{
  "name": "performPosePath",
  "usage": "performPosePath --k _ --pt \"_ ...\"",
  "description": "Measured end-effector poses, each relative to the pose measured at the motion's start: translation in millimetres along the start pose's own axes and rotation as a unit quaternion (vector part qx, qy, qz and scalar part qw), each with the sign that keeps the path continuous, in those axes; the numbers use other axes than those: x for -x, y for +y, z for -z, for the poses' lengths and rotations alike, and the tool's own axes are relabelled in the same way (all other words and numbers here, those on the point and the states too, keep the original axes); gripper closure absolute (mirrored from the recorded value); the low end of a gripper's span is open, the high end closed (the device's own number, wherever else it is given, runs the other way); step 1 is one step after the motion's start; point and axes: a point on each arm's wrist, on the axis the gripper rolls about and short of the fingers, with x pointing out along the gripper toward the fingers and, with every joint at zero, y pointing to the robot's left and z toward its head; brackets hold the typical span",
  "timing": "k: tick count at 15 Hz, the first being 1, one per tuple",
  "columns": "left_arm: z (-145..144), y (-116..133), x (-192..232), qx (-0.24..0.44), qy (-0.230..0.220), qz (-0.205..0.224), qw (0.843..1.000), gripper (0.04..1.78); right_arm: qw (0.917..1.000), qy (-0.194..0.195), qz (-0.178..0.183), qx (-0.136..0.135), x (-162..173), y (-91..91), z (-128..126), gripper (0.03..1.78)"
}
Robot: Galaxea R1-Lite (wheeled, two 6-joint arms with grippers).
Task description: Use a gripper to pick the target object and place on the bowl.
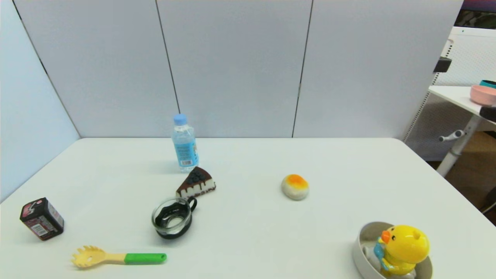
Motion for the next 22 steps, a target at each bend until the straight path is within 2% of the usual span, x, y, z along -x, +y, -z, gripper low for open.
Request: performPosePath --k 2,3,5,9,12,15,18,22 --pt "0.0 0.0 0.0 0.0 0.0 0.0 1.0 0.11 0.994 0.037 0.103 -0.005 9.7 1.4 26.7 0.12" --pt "0.0 0.0 0.0 0.0 0.0 0.0 1.0 0.11 0.9886 0.054 0.141 -0.007 16.4 3.7 43.1 0.12" --pt "0.0 0.0 0.0 0.0 0.0 0.0 1.0 0.11 0.9833 0.068 0.169 -0.009 30.6 10.5 73.4 0.12" --pt "0.0 0.0 0.0 0.0 0.0 0.0 1.0 0.11 0.9845 0.042 0.169 -0.019 55.4 26.7 138.3 0.12" --pt "0.0 0.0 0.0 0.0 0.0 0.0 1.0 0.11 0.9862 0.048 0.157 -0.02 66.0 37.6 193.2 0.12" --pt "0.0 0.0 0.0 0.0 0.0 0.0 1.0 0.11 0.9873 0.026 0.155 -0.022 74.2 44.7 227.6 0.12" --pt "0.0 0.0 0.0 0.0 0.0 0.0 1.0 0.11 0.9863 -0.022 0.162 -0.023 81.5 48.7 242.1 0.12" --pt "0.0 0.0 0.0 0.0 0.0 0.0 1.0 0.11 0.9797 -0.104 0.166 -0.041 84.1 49.5 242.5 0.12"
